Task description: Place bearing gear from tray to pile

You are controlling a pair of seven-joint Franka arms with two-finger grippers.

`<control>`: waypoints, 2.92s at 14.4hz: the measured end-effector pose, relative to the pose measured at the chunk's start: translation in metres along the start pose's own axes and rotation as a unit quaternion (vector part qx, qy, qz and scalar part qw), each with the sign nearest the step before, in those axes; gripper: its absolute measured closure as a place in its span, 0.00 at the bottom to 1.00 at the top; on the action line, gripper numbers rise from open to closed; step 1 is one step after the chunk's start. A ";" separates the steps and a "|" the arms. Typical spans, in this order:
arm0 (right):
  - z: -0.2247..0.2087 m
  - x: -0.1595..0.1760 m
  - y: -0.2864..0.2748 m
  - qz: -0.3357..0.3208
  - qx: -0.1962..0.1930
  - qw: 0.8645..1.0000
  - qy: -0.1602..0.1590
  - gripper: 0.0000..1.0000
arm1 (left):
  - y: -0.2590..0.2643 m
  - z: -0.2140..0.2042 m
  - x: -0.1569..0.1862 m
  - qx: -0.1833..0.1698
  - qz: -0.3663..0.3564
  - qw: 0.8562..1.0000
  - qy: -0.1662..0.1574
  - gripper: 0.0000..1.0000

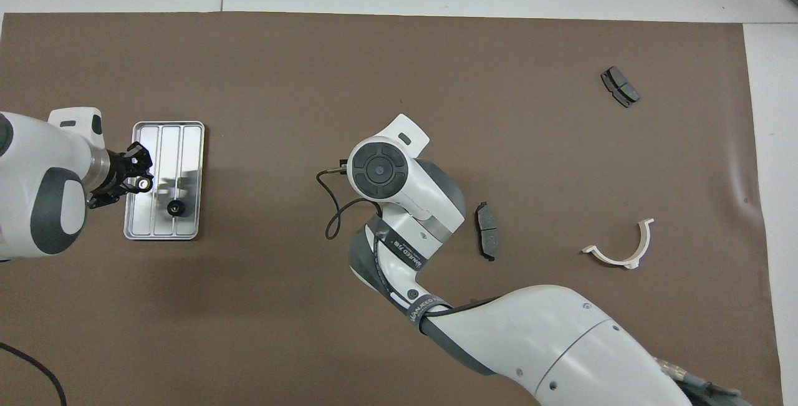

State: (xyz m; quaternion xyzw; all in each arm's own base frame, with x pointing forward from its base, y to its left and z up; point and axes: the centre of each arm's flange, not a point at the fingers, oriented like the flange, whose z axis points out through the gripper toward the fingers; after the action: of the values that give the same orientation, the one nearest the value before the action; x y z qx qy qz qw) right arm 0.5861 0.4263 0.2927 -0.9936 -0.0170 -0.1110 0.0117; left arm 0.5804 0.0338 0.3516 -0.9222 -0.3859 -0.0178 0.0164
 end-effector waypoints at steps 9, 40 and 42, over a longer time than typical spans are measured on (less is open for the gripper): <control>0.003 -0.002 0.001 0.000 -0.002 1.000 -0.003 0.70 | 0.052 -0.154 -0.004 -0.005 0.075 0.997 0.004 0.66; 0.004 0.123 0.442 0.103 -0.081 0.989 -0.066 0.59 | 0.274 0.012 -0.322 -0.248 0.009 0.968 -0.050 0.66; 0.004 0.122 0.445 0.107 -0.080 0.989 -0.067 0.39 | 0.272 0.018 -0.326 -0.266 -0.013 0.963 -0.051 0.61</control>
State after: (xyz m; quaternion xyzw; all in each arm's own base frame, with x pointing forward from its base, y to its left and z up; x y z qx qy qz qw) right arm 0.7221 -0.0145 0.3066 -0.9927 0.0972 -0.0431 -0.0575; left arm 0.5454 -0.3880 0.3144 -0.8880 -0.3796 -0.0729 -0.2492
